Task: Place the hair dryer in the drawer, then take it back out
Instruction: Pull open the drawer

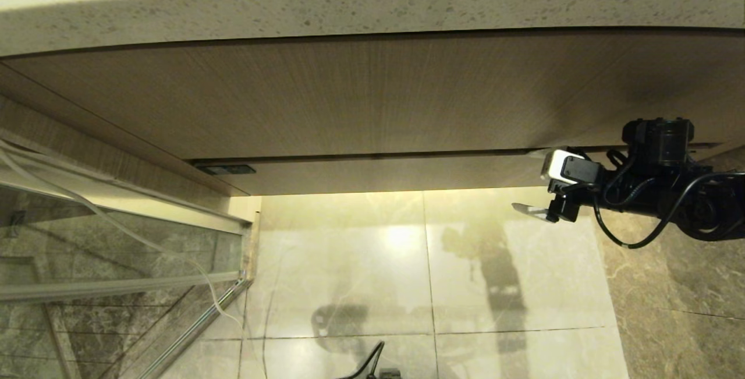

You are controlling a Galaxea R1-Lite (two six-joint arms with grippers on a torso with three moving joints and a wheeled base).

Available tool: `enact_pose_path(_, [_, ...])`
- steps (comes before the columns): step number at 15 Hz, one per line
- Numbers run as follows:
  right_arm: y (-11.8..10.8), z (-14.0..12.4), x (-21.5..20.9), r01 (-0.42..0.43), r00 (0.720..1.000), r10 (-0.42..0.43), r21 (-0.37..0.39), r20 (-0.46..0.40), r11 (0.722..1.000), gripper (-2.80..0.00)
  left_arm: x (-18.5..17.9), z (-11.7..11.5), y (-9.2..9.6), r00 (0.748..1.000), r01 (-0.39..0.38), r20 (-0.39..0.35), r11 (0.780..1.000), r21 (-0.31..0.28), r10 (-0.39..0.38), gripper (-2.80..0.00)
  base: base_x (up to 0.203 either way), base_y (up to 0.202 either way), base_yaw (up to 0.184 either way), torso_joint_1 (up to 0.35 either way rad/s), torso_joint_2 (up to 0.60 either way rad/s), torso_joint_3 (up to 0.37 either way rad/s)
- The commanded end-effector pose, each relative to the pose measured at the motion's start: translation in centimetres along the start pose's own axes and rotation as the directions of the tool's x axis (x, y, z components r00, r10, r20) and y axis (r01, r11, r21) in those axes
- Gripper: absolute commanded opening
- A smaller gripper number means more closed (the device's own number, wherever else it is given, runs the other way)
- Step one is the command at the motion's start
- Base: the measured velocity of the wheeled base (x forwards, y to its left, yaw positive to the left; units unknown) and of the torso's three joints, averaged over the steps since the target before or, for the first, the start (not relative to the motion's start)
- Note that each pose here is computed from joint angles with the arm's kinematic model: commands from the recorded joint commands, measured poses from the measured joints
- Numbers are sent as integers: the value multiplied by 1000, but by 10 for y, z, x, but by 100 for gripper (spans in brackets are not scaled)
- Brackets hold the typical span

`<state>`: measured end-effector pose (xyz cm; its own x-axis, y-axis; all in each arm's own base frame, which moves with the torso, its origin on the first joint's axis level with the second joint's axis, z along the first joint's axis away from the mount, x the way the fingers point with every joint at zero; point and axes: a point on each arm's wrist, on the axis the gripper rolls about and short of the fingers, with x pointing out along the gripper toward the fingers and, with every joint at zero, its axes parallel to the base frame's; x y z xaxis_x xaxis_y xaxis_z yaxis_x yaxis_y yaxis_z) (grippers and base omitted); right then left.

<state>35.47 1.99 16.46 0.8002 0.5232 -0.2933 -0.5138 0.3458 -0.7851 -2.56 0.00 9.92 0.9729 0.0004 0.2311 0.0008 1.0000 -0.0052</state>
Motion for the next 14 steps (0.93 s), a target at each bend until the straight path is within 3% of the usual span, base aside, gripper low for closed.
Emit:
enact_pose_path(1, [-1, 3, 2, -1, 1000, 2, -15, 25, 1000, 0, 1, -11, 0, 999, -1, -38, 1000, -1, 1, -280, 0, 0, 0, 0, 0, 0])
enact_pose_path(14, [-1, 2, 15, 35, 997, -32, -45, 72, 998, 0, 1, -11, 0, 999, -1, -38, 1000, -1, 1, -280, 0, 0, 0, 0, 0, 0])
